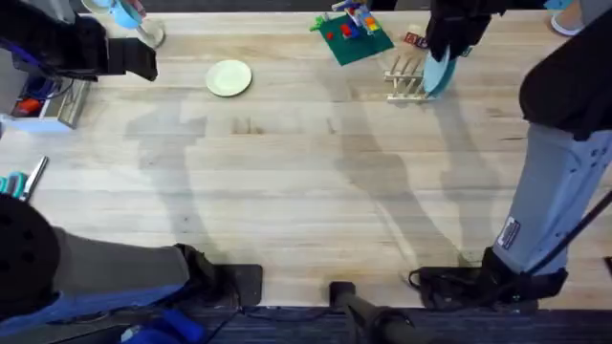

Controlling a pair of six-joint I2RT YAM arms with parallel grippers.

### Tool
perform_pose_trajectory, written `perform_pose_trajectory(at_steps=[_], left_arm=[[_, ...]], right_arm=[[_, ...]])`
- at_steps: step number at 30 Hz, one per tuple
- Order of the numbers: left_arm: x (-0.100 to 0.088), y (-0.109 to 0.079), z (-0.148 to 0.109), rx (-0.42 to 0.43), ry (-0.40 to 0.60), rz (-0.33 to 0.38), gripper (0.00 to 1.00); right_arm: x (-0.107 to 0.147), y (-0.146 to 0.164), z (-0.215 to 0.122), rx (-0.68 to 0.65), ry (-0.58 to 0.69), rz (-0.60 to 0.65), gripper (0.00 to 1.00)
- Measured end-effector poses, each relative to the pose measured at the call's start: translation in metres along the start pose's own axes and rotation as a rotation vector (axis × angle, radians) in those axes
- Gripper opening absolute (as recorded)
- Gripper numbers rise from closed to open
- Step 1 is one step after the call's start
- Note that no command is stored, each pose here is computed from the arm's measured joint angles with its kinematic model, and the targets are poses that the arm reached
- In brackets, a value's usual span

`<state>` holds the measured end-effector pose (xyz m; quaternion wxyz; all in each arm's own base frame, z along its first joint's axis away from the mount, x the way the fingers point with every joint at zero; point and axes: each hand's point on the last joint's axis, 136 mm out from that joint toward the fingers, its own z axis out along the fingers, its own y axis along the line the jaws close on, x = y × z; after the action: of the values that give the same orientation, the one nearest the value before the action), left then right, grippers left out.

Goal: Pick up the plates from the table one by one and place each into a slot on the dish rack.

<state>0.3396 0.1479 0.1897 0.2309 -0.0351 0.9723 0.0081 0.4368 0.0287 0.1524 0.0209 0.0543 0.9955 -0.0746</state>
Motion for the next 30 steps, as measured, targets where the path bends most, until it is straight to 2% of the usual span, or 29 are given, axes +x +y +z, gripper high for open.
perform_pose_trajectory(at_steps=[10, 24, 30], left_arm=[[0.000, 0.000, 0.000, 0.000, 0.000, 0.000, 0.983], [0.000, 0.000, 0.000, 0.000, 0.000, 0.000, 0.983], [0.000, 0.000, 0.000, 0.000, 0.000, 0.000, 0.983]], right_arm=[[-0.016, 0.005, 0.007, -0.011, -0.046, -0.001, 0.032], [-0.014, 0.005, 0.009, -0.008, -0.037, -0.006, 0.032], [-0.014, 0.008, 0.022, -0.001, -0.005, -0.012, 0.032]])
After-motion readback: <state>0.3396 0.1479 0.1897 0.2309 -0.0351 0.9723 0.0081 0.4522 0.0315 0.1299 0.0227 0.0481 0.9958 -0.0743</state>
